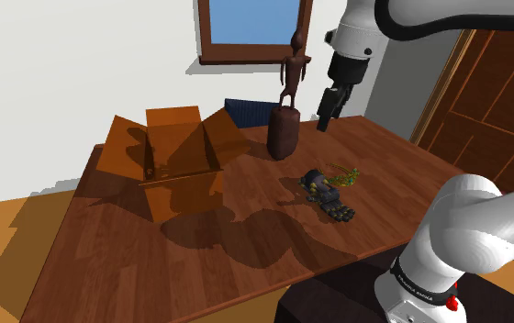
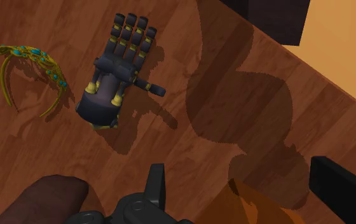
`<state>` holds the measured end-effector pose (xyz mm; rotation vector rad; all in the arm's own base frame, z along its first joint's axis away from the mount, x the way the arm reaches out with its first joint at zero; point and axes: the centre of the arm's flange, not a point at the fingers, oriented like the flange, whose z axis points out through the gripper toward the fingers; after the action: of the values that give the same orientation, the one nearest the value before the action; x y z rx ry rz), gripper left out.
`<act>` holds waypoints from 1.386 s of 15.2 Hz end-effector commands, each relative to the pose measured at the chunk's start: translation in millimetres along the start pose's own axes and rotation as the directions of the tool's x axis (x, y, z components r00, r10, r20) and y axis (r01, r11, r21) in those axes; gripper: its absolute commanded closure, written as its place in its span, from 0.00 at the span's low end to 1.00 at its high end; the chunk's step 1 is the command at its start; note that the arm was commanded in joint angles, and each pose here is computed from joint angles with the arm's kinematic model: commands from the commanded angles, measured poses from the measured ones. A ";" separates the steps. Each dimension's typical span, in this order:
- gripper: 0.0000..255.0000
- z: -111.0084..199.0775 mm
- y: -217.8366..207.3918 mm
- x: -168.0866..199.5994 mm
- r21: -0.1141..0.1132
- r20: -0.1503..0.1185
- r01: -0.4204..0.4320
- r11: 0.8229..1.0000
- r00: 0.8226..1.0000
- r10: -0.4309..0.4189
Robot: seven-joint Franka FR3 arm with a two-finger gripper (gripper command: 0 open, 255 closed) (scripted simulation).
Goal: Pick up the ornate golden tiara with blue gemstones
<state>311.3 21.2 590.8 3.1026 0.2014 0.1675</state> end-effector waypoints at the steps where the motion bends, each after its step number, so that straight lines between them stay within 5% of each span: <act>1: 0.00 0.0 0.0 0.0 0.000 0.000 0.000 1.000 1.000 0.000; 21: 0.00 199.2 172.8 -10.6 -0.001 0.025 -0.044 0.999 0.999 0.044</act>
<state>342.3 -148.7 406.6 3.1098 0.1351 0.1290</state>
